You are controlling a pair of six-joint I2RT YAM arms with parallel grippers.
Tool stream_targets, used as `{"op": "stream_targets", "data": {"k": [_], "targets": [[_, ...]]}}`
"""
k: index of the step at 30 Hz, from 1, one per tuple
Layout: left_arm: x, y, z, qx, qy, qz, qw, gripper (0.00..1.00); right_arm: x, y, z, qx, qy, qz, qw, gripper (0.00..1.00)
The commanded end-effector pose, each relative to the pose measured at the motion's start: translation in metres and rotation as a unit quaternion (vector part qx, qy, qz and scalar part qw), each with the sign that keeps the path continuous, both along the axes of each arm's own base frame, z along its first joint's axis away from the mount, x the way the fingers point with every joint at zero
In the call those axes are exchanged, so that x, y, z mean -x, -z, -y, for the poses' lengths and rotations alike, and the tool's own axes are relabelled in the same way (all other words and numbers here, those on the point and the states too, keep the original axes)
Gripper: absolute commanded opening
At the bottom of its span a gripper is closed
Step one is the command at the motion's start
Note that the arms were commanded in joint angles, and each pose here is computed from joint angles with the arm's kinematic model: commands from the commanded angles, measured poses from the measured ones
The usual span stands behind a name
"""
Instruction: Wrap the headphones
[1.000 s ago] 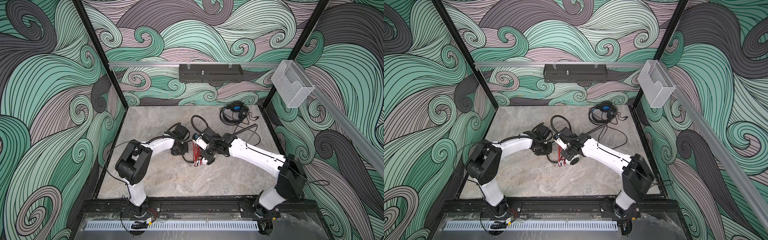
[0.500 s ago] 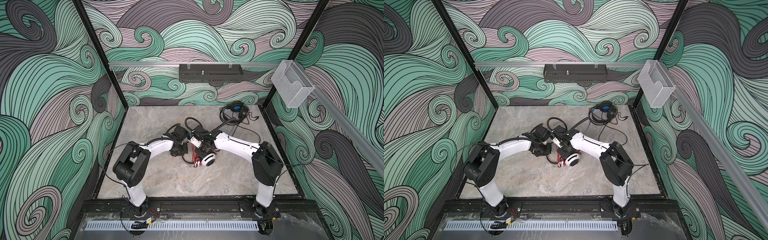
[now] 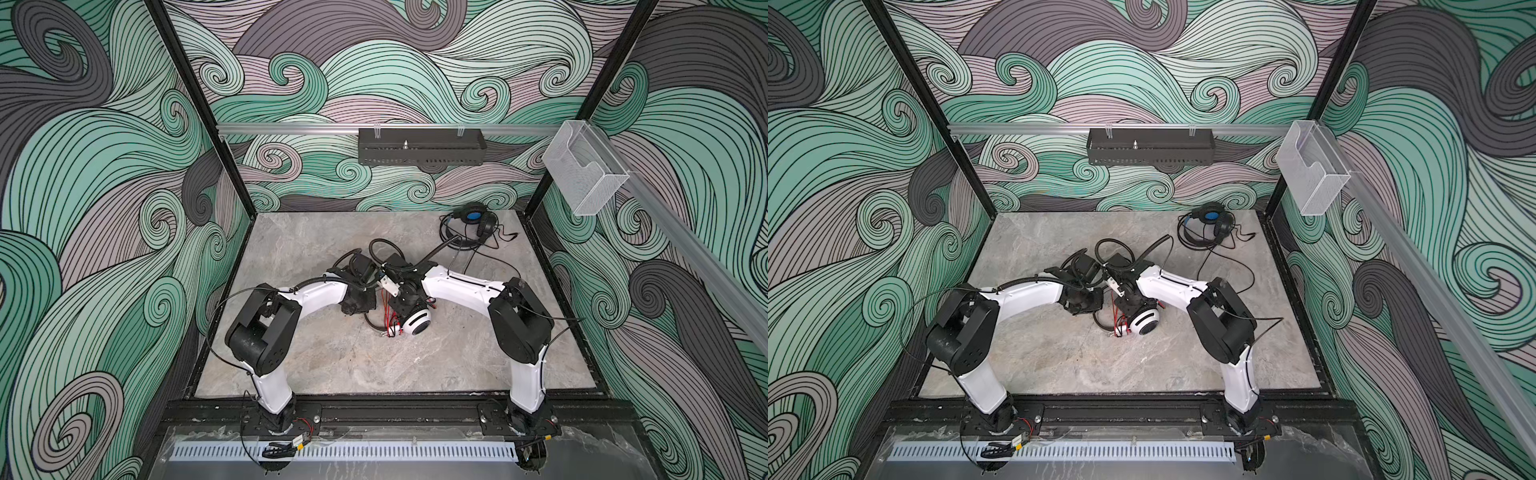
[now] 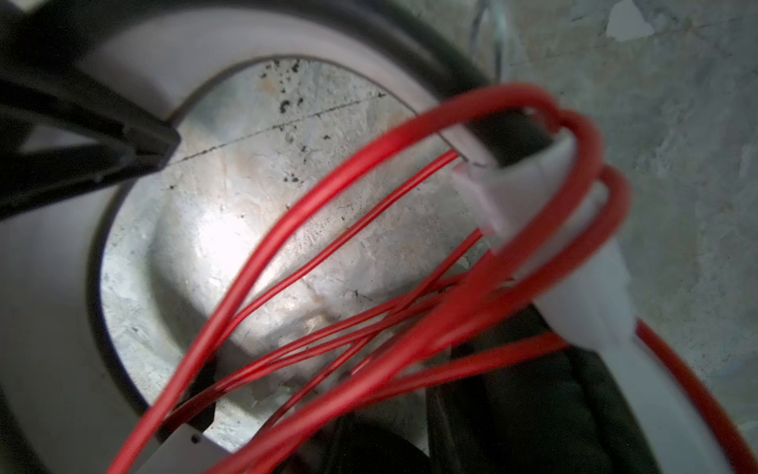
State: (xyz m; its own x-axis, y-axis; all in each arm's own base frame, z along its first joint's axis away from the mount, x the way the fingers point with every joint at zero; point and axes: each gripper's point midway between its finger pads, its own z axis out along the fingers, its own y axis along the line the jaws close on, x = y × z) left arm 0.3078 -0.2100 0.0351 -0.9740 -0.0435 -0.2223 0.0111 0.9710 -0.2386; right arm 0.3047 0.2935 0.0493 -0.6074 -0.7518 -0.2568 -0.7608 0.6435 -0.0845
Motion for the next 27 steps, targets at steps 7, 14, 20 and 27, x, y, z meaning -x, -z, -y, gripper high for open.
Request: {"op": "stream_targets", "data": {"k": [7, 14, 20, 27], "targets": [[-0.004, -0.019, 0.005, 0.012, 0.008, 0.016, 1.0, 0.0, 0.001, -0.063, 0.009, -0.053, 0.026, 0.049, 0.997, 0.38], [-0.007, -0.023, 0.003, 0.015, 0.011, 0.016, 1.0, 0.0, 0.015, -0.101, 0.014, -0.088, 0.033, 0.06, 0.994, 0.43], [-0.023, -0.047, 0.0, 0.076, 0.013, 0.005, 0.997, 0.0, 0.027, -0.155, 0.029, -0.118, 0.042, 0.107, 0.986, 0.71], [-0.08, -0.078, -0.013, 0.138, 0.029, -0.007, 0.99, 0.0, 0.016, -0.205, 0.052, -0.145, 0.077, 0.169, 0.972, 0.91]]}}
